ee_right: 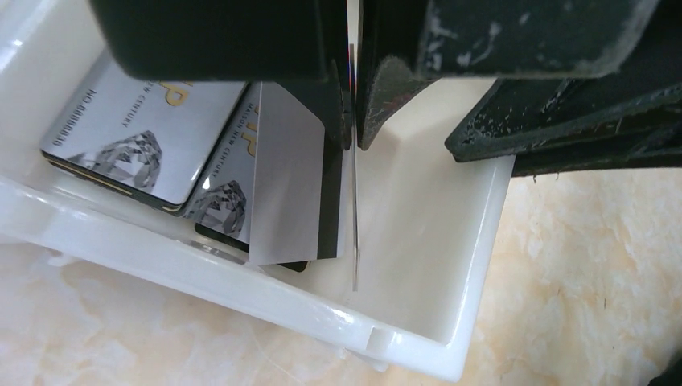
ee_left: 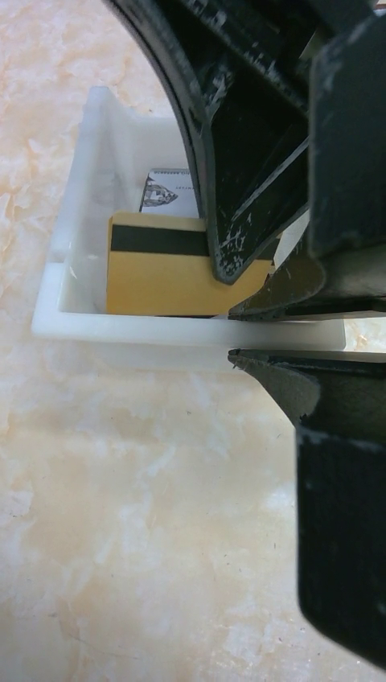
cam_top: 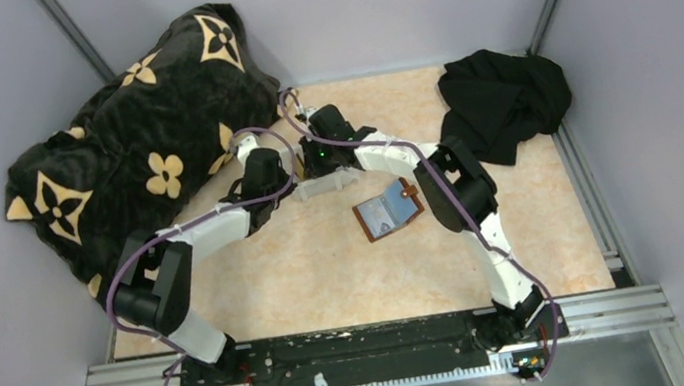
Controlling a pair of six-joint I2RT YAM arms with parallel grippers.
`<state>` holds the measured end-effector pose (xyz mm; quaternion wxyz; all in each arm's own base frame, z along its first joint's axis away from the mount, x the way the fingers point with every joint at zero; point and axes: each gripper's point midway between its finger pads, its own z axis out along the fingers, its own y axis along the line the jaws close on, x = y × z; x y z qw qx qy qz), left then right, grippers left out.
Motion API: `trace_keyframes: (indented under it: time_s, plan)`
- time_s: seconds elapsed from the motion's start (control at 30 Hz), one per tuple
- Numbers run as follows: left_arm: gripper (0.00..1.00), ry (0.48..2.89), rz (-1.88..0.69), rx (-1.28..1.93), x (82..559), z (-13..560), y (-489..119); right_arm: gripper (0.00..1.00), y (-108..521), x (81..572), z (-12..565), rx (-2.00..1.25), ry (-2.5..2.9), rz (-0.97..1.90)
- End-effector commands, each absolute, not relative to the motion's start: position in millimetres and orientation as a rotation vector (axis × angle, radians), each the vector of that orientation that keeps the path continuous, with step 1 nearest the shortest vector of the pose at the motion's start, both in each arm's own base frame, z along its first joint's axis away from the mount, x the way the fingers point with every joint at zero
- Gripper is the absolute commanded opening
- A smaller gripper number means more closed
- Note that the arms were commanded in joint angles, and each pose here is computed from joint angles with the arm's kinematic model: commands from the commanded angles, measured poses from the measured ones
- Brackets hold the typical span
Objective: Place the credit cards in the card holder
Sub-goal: Pick up the credit card from the storage box.
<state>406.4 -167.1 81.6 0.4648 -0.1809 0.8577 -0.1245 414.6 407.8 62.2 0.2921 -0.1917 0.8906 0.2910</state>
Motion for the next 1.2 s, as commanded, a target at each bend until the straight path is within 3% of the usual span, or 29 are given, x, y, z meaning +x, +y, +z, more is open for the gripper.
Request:
trace_keyframes:
  time_s: [0.0,0.33,0.73,1.17]
  plan:
    - [0.00,2.227,-0.124,-0.438,396,45,-138,0.00,406,407,90,-0.587,2.267,0.761]
    - [0.00,2.191,-0.119,-0.440,424,60,-137,0.00,395,412,116,-0.565,2.079,0.756]
    - [0.42,2.152,-0.164,-0.436,426,81,-139,0.00,376,417,158,-0.519,1.948,0.769]
    - [0.51,2.061,-0.321,-0.247,445,118,-169,0.00,357,418,195,-0.482,1.794,0.702]
